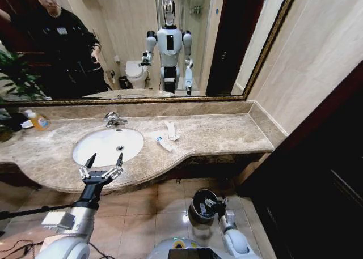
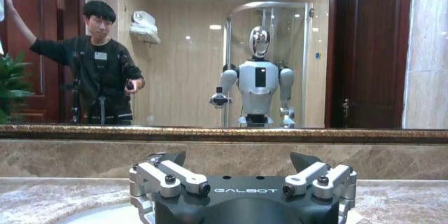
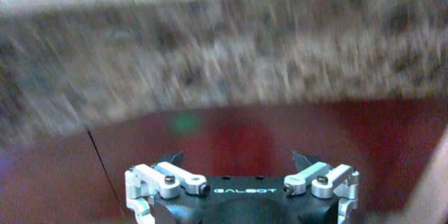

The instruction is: Pick up the trash from the sink and place it in the trash bin.

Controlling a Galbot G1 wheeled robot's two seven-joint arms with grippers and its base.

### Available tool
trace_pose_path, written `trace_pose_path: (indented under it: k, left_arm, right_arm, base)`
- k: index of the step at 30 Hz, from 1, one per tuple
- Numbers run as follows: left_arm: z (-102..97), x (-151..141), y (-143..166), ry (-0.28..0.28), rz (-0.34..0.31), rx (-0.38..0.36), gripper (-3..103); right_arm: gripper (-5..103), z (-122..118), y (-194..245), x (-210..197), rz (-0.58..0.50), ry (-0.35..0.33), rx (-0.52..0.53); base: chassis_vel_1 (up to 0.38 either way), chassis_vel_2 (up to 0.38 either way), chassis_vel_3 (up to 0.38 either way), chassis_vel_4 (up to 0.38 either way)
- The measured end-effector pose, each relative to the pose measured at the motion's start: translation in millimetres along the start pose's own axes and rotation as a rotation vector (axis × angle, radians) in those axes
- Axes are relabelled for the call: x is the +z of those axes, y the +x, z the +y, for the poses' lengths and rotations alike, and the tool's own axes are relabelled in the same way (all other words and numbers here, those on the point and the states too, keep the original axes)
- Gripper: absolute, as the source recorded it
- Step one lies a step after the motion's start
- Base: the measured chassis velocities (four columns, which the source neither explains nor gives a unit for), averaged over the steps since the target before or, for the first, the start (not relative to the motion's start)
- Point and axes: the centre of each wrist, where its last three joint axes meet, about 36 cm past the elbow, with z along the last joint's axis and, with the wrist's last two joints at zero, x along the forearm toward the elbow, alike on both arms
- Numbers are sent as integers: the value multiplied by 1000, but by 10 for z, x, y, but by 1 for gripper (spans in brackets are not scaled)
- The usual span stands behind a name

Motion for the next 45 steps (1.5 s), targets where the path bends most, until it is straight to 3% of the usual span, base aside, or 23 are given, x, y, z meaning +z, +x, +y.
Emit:
trace_pose_path:
  k: [9, 15, 29, 35, 45]
  left_arm:
    - [0, 0, 0, 0, 0, 0, 100]
    - [0, 0, 0, 0, 0, 0, 100]
    - [0, 0, 0, 0, 0, 0, 100]
    - [0, 0, 0, 0, 0, 0, 100]
    - [0, 0, 0, 0, 0, 0, 100]
  right_arm:
    - [100, 390, 377, -1029, -215, -23, -116]
    - [100, 525, 297, -1444, -283, -7, -178]
    - [100, 569, -573, -1905, -225, 97, -341]
    - [100, 704, -857, -2089, -197, 79, -390]
    - [100, 1153, -1353, -2328, -130, 54, -478]
  base:
    - [0, 0, 0, 0]
    - [0, 0, 0, 0]
    - [0, 0, 0, 0]
    - [0, 0, 0, 0]
    - [0, 0, 0, 0]
